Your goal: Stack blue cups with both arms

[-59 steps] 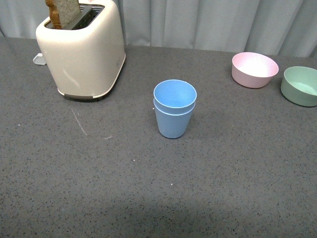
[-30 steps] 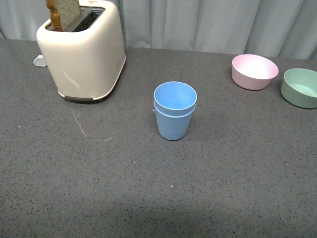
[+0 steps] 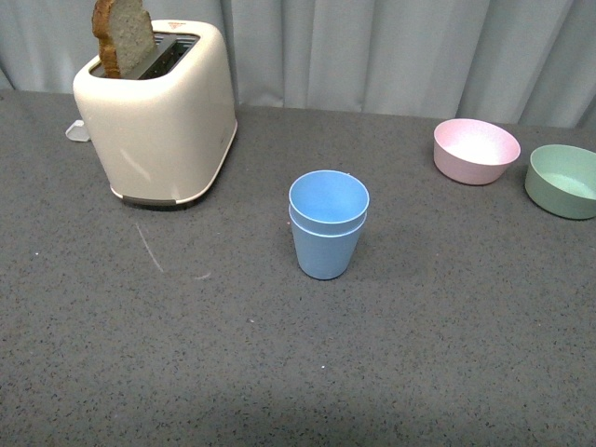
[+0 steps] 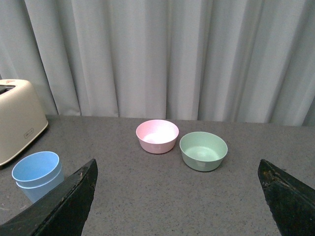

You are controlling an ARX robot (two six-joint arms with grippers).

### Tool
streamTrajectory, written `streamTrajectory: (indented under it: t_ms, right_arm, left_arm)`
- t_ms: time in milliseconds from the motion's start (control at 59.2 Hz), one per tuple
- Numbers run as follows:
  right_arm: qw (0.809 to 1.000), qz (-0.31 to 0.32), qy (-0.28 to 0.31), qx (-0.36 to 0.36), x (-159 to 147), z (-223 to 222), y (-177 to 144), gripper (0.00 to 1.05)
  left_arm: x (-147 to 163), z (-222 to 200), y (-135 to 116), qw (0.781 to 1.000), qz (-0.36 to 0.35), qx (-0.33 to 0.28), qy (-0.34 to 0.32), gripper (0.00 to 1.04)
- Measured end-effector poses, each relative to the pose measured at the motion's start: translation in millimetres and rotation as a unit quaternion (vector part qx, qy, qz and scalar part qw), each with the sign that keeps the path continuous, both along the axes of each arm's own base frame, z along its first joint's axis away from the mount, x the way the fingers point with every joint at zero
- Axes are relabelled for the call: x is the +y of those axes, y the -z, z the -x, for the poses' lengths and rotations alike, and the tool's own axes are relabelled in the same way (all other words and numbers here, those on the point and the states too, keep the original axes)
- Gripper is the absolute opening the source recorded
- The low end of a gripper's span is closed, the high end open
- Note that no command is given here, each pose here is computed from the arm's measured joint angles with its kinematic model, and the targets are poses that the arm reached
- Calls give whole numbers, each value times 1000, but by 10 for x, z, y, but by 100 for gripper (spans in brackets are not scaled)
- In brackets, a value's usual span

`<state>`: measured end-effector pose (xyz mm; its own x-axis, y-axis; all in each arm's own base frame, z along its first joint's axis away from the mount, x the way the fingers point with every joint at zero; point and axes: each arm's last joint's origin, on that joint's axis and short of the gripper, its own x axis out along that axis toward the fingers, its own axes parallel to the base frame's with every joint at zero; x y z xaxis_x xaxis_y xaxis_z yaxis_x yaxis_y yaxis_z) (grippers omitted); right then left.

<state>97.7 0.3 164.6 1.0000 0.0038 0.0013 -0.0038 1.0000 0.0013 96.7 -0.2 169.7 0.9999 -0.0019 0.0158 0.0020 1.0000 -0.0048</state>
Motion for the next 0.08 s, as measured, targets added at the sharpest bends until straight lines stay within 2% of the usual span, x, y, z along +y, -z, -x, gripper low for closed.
streamTrajectory:
  t_ms: [84]
  right_arm:
    - [1000, 0, 0, 0, 0, 0, 0, 95]
  left_arm:
    - [0, 0, 0, 1000, 0, 0, 0, 98]
